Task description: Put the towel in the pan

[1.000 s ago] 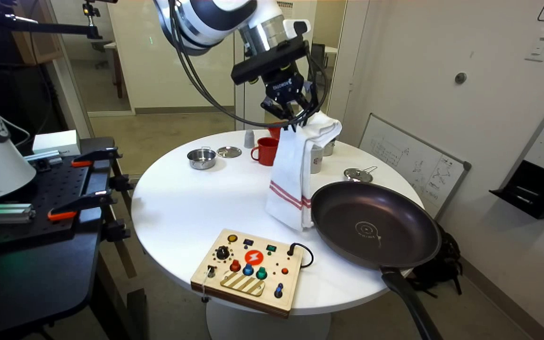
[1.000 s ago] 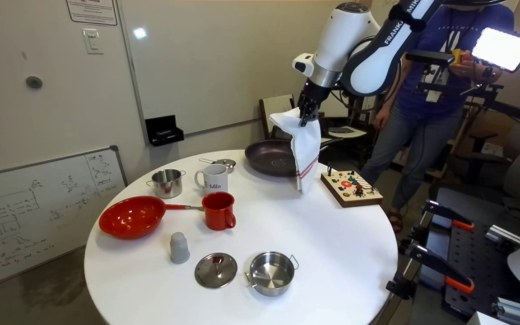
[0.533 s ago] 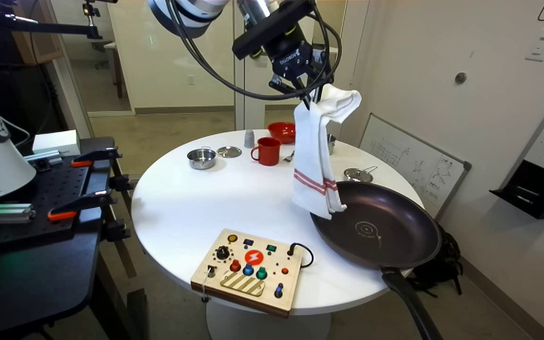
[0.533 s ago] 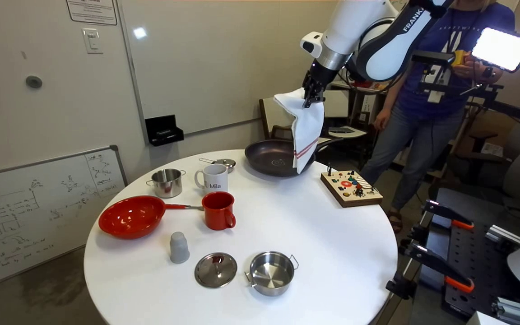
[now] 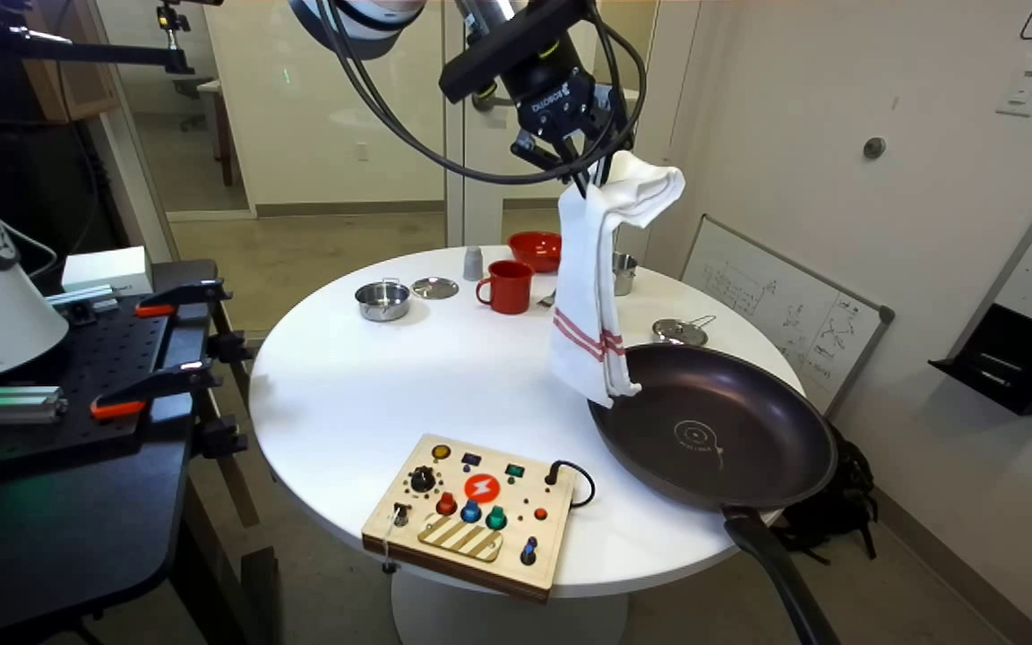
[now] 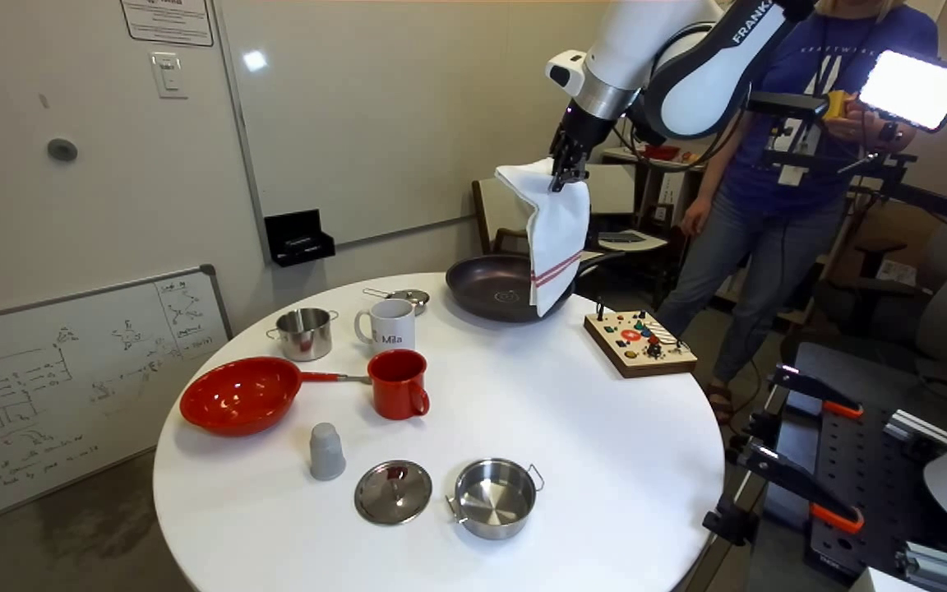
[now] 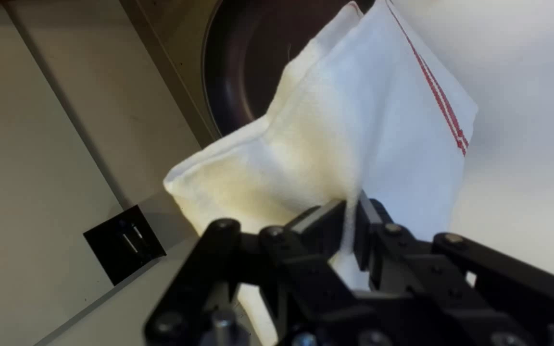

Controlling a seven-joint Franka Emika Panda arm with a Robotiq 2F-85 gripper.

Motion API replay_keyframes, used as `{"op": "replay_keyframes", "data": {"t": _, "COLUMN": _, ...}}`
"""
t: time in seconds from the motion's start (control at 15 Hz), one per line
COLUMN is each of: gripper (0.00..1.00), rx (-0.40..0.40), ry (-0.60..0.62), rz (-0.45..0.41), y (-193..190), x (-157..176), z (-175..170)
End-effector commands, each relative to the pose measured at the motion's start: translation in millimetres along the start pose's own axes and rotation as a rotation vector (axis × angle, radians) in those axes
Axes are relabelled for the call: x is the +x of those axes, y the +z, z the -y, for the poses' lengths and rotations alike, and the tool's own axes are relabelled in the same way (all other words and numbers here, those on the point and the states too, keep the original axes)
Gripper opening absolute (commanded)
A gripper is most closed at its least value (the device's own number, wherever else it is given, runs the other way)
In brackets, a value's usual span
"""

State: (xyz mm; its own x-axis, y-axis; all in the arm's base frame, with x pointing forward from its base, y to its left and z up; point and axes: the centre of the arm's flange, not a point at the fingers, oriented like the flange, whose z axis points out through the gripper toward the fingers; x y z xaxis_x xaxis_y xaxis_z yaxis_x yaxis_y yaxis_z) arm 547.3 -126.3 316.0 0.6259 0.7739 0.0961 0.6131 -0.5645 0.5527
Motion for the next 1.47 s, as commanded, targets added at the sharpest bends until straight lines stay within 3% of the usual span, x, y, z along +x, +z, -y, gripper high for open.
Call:
{"op": "replay_keyframes", "data": {"t": 0.0, "gripper": 0.05, "rx": 0.029, "ry": 0.059, "rz": 0.01, "y": -4, "x": 5, "z": -39}}
{"op": "replay_keyframes", "data": {"t": 0.67, "gripper": 0.05, "rx": 0.092, "ry": 0.164, "rz": 0.081, "y": 22, "x": 14, "z": -116}}
{"op": "replay_keyframes", "data": {"t": 1.0, "gripper": 0.05, "rx": 0.149, "ry": 0.142, "rz": 0.056, "y": 56, "x": 13, "z": -114}}
{"op": "replay_keyframes", "data": {"t": 1.4, "gripper": 0.05, "rx": 0.198, "ry": 0.141, "rz": 0.085, "y": 105, "x": -3, "z": -101}}
